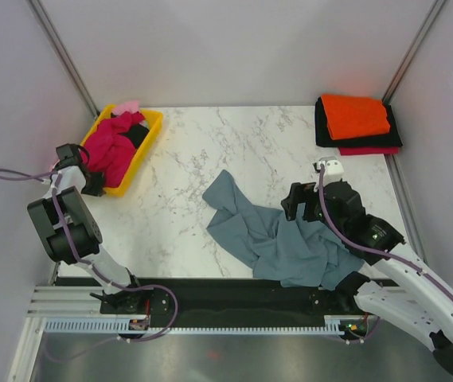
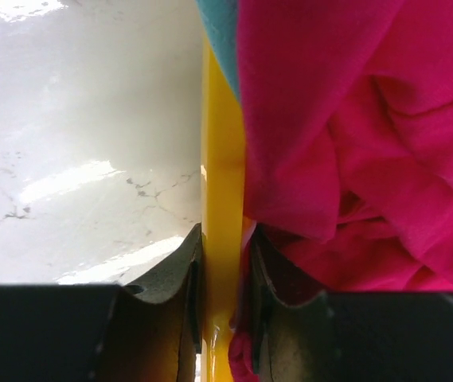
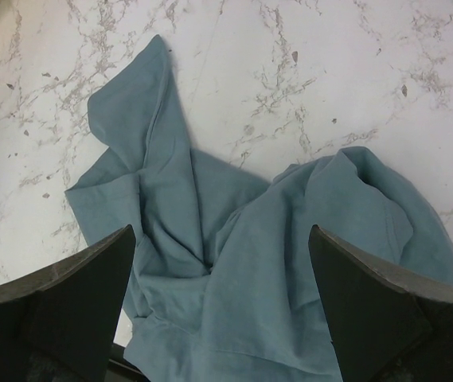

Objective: Fold and stack the t-shirts
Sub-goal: Flatten the tshirt out

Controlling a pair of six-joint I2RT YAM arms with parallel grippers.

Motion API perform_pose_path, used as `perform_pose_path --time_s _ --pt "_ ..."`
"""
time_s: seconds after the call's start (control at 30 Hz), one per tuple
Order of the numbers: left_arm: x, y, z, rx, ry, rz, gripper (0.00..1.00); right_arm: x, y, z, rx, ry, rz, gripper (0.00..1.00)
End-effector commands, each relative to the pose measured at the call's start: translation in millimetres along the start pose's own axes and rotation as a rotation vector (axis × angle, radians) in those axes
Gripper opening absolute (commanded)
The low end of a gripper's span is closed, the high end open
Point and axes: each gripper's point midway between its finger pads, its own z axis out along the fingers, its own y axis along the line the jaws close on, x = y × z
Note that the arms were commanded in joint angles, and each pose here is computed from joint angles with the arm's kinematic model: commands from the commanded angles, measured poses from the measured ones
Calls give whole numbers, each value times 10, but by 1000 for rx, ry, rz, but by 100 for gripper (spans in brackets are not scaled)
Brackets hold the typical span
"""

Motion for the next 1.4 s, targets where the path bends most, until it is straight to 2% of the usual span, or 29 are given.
perform_pose_path --time_s 0.0,0.13,0.2,0.27,0.3,0.33,0.37,0.4,0.5,0.67,0.7,0.83,0.9,0.97,1.0,1.03,1.1,1.17,1.2,1.23,1.3,1.37 --pt "-454 -515 -26 155 -94 -240 5 42 -8 -21 -16 -4 -29 98" --pt "-431 -708 85 212 -39 -372 8 150 -52 7 0 23 -27 98" --pt "-423 -982 43 290 16 -387 13 154 -25 10 -8 31 -16 98" --pt "-498 -1252 4 326 -4 -335 25 124 6 -5 -18 34 -9 98" --pt "-495 -1272 9 313 -3 -317 37 112 11 -12 -19 33 -4 98" --pt "-527 -1361 -25 332 -4 -297 43 107 11 -21 -19 33 -2 98" --pt "-498 -1384 -59 344 12 -266 49 100 1 -26 -13 31 -3 98" --pt "-482 -1365 -80 341 20 -253 65 96 0 -36 -15 27 -2 98" --pt "-385 -1266 -243 352 33 -193 87 123 27 -16 -29 36 -6 98" --pt "-175 -867 -539 350 19 -91 94 338 274 136 -138 152 -20 98" --pt "-196 -855 -746 380 -15 -66 99 441 347 178 -158 193 -26 98" --pt "-47 -481 -938 350 -52 42 100 587 448 233 -149 225 -32 98" --pt "55 -358 -1042 351 -76 141 100 654 482 228 -141 238 -37 98" --pt "299 -314 -1303 372 -149 314 95 757 513 215 -123 262 -51 97" --pt "451 -322 -1412 380 -178 400 92 842 534 226 -118 290 -58 91" --pt "761 -354 -1598 393 -231 524 92 929 542 226 -110 314 -65 89" --pt "1252 -267 -1682 439 -176 692 92 1124 637 185 -110 352 -82 87" --pt "1486 -140 -1690 462 -91 753 90 1309 693 161 -97 369 -119 81" --pt "1634 -16 -1643 455 -42 801 84 1365 712 152 -89 379 -114 72" --pt "1719 50 -1647 460 -11 820 82 1437 711 149 -79 394 -119 69" --pt "1869 116 -1740 517 28 852 79 1580 722 146 -58 418 -144 63" --pt "2109 206 -1834 574 77 918 78 1690 734 123 -35 437 -146 63"
